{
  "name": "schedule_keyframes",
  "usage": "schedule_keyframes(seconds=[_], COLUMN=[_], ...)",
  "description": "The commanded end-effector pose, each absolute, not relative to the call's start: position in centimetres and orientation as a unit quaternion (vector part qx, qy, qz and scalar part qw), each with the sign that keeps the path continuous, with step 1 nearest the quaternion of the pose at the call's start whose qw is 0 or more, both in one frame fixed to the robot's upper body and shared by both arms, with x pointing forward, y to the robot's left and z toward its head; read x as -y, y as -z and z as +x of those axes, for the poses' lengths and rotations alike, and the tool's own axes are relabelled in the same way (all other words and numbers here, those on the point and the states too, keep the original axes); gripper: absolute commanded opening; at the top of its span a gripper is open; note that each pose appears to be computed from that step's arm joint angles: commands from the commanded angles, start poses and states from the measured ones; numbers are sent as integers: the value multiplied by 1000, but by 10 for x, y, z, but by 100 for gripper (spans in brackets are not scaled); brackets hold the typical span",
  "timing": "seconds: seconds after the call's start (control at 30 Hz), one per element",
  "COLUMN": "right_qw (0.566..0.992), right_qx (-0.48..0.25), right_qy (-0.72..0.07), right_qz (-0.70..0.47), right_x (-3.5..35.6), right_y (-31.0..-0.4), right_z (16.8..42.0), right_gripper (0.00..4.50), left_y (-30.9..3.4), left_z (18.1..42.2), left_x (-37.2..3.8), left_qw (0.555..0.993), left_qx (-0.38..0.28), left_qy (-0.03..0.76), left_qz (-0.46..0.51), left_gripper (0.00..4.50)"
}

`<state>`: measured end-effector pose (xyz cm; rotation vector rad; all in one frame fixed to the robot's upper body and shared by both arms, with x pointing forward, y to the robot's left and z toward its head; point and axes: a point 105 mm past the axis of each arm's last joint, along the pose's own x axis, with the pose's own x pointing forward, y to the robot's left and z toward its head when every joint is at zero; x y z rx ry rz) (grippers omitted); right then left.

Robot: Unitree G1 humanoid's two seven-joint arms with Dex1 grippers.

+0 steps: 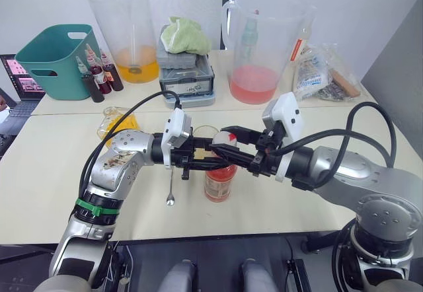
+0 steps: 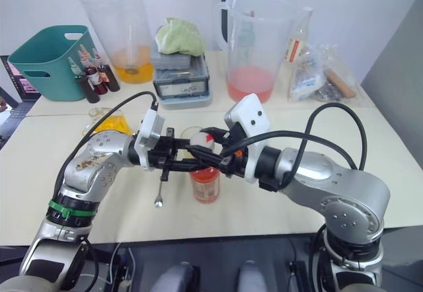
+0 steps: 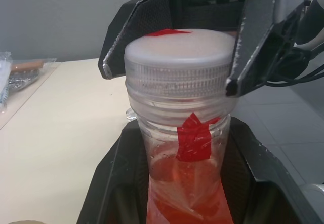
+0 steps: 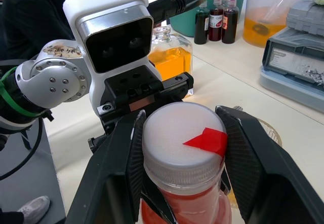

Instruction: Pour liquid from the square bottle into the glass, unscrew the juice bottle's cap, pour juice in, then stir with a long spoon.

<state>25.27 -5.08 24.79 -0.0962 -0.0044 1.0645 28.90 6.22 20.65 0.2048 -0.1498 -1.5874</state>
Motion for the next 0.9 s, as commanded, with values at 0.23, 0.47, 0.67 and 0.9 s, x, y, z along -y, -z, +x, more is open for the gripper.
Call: schedule_keyframes(seconds=[0.23,0.47,0.67,0.9], right_qw=[674,534,539,591], right_qx=[-41,-84,-91,-35], right_qy=[-727,-826,-822,-792], right_qz=[-125,-158,-161,-151], right_x=[56,54,52,60], right_y=[-252,-265,-262,-286], right_z=[263,265,275,262], right_gripper=[171,171,171,443], left_y=[-207,-210,-209,-210], left_z=[278,276,275,277], left_x=[-59,-59,-58,-57], left_qw=[674,674,677,678], left_qx=[58,59,61,64], left_qy=[729,728,725,725], left_qz=[108,109,108,107], left_gripper=[145,145,145,145])
